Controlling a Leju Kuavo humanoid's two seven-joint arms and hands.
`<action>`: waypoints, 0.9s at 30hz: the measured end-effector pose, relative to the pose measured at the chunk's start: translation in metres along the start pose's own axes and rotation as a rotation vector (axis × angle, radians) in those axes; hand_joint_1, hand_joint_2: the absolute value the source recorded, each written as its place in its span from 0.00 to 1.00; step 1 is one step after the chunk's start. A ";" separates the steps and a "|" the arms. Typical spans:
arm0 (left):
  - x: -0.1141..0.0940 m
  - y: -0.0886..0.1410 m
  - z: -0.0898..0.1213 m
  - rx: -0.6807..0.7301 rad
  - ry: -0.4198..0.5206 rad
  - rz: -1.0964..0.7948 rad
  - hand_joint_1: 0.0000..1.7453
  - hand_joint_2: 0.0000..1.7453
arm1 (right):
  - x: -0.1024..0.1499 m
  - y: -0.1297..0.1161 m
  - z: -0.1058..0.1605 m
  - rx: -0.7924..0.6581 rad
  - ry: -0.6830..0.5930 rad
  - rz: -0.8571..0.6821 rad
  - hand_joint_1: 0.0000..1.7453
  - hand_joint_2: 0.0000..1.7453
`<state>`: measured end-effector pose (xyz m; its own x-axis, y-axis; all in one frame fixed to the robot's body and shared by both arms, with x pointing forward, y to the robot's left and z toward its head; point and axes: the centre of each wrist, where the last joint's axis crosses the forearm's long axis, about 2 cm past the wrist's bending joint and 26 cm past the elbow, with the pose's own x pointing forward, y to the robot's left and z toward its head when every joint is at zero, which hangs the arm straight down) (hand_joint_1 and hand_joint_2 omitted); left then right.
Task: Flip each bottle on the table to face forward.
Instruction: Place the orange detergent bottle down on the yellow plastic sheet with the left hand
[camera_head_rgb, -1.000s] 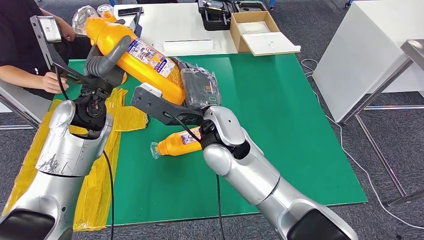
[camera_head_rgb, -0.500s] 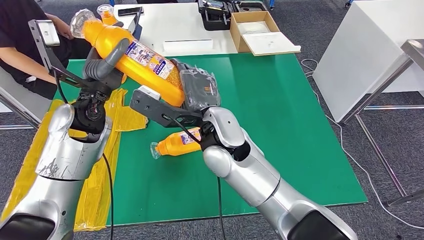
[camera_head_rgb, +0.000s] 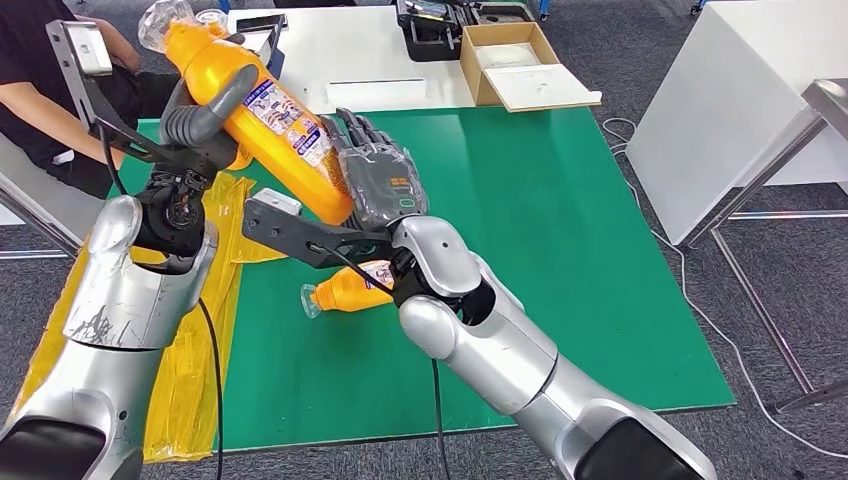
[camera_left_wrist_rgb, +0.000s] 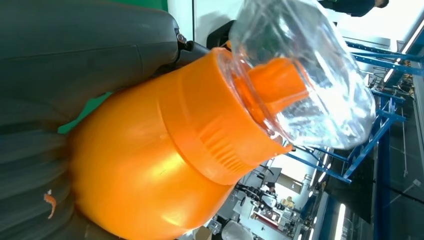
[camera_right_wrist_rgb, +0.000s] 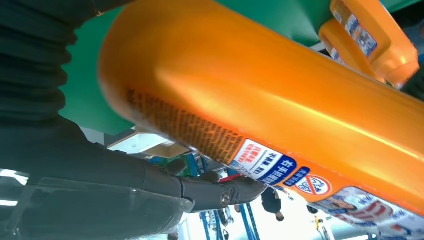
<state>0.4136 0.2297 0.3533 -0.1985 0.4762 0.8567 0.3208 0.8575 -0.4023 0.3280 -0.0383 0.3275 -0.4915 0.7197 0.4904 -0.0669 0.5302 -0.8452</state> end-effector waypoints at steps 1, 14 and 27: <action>0.000 0.001 -0.001 0.005 -0.006 -0.011 1.00 1.00 | 0.000 0.000 0.000 0.007 0.001 0.008 0.00 0.00; 0.007 0.008 -0.008 0.080 -0.082 -0.220 1.00 1.00 | -0.014 0.006 0.005 0.057 0.037 0.094 0.00 0.00; 0.015 0.053 -0.007 0.239 -0.166 -0.569 1.00 1.00 | -0.067 0.026 0.036 0.104 0.009 0.198 0.00 0.00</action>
<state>0.4339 0.2814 0.3468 -0.4243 -0.0588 0.9036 -0.0885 0.9958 0.0232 0.3283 -0.0886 0.2654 -0.4962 0.8094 0.3141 -0.0595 0.3293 -0.9424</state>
